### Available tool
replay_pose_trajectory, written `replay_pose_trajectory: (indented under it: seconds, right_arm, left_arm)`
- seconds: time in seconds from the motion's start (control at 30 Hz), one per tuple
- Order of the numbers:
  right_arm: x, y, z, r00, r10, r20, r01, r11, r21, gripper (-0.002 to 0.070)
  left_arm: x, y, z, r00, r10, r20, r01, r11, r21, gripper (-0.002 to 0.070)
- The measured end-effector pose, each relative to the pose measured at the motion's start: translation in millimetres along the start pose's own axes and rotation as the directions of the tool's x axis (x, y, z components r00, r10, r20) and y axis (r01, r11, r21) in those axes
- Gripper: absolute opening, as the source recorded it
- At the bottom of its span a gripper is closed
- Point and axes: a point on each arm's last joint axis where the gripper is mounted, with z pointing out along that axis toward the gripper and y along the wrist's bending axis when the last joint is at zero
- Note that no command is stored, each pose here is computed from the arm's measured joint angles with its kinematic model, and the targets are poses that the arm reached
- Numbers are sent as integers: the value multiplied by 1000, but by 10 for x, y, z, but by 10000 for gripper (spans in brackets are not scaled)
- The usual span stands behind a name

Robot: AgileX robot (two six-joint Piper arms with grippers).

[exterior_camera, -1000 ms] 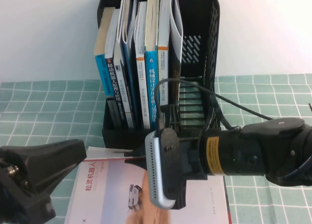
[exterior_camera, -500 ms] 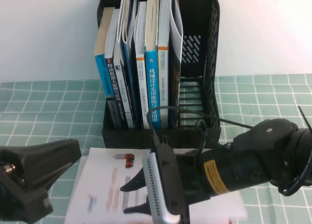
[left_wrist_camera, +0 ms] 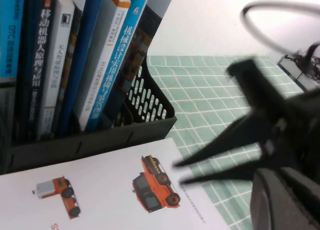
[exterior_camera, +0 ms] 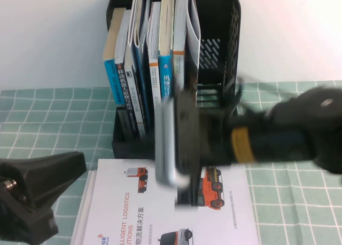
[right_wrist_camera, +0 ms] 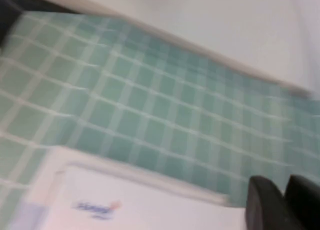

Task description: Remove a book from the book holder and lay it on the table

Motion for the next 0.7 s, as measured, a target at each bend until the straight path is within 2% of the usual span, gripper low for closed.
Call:
replay_pose_trajectory:
  seconds: [0.07, 0.13, 0.23, 0.3, 0.33, 0.37, 0.4, 0.47, 0.53, 0.6, 0.7]
  right_arm:
    - [-165, -215, -183, 998, -51, -32, 56, 981, 183, 36]
    - [-253, -424, -402, 991, -69, -116, 110, 913, 392, 15]
    - [-301, -650, -795, 965, -9, -263, 184, 735, 652, 3]
    - [-254, -741, -1088, 912, 134, -388, 236, 602, 763, 1]
    - [-226, -751, -1203, 875, 222, -431, 241, 571, 784, 0]
    - [-173, -750, -1348, 805, 320, -499, 268, 555, 788, 0]
    - [-113, -723, -1481, 722, 416, -553, 274, 563, 780, 0]
    - [-2, -612, -1684, 565, 562, -604, 218, 605, 766, -1]
    - [57, -482, -1833, 469, 634, -615, 119, 645, 755, -1]
    - [72, -308, -1959, 444, 667, -598, 21, 660, 751, -1]
    - [49, 16, -2155, 504, 687, -523, -89, 644, 760, -1]
  left_arm:
    - [-2, 16, 0, 999, 35, 1, -35, 999, -18, -3]
    - [-5, 41, -1, 998, 70, 2, -70, 997, -45, -3]
    - [-15, 89, -5, 994, 107, 6, -106, 989, -99, -3]
    - [-24, 132, -10, 992, 122, 8, -120, 982, -147, -3]
    - [-26, 151, -13, 992, 127, 8, -124, 978, -168, -3]
    - [-29, 176, -18, 992, 130, 6, -126, 973, -195, -3]
    - [-32, 202, -23, 991, 134, 5, -130, 966, -225, -3]
    - [-38, 253, -37, 990, 139, 3, -133, 951, -280, -3]
    - [-43, 304, -53, 991, 134, 2, -125, 933, -337, -3]
    - [-47, 341, -68, 992, 127, 4, -116, 919, -377, -3]
    - [-49, 367, -71, 991, 131, 11, -115, 908, -402, -3]
